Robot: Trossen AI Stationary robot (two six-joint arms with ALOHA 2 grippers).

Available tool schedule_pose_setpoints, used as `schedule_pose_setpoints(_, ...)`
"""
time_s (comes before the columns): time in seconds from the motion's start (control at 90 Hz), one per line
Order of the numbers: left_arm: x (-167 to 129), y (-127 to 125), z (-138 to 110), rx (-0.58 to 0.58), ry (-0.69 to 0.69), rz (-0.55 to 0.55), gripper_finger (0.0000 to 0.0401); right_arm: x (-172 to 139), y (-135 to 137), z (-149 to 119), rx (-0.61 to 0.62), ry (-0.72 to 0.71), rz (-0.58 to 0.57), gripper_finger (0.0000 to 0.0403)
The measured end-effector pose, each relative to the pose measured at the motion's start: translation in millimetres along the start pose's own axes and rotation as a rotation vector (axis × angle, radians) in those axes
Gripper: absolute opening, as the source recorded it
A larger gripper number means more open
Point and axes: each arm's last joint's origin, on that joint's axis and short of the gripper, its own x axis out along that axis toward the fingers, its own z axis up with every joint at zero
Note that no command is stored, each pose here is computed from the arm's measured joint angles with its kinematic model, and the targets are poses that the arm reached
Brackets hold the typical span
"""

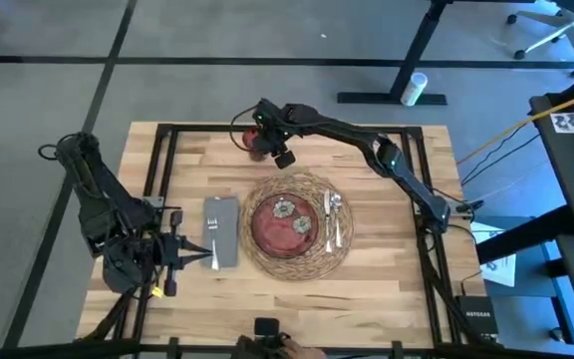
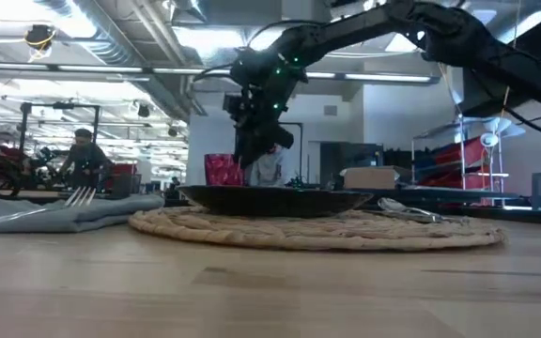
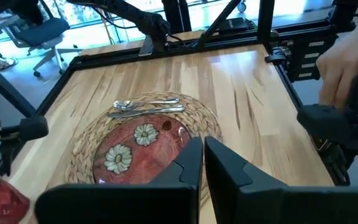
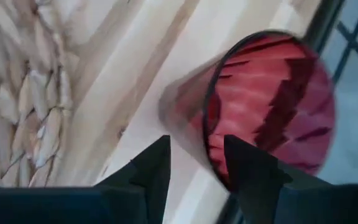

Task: Set table place
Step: Move the red cup to the top right of the brown placemat

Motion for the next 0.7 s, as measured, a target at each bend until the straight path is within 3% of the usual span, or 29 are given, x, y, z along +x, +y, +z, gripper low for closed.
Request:
schedule_pose_setpoints(0.111,0,0,-1,0.011,0.007,0.003,0.0000,0,1,1,-0.038,0.005,-0.001,0.0113)
schedule_pose_setpoints(0.333,0,0,-1,0.002,0.007,0.002,0.0000,-4,-3,-5,-0.057,0.026,-0.003,0.0010)
schedule_pose_setpoints(0.7,1,-1,-2,0.010,0.011,0.003,0.0000,-29,13,-23,-0.014,0.169,0.201,0.0004)
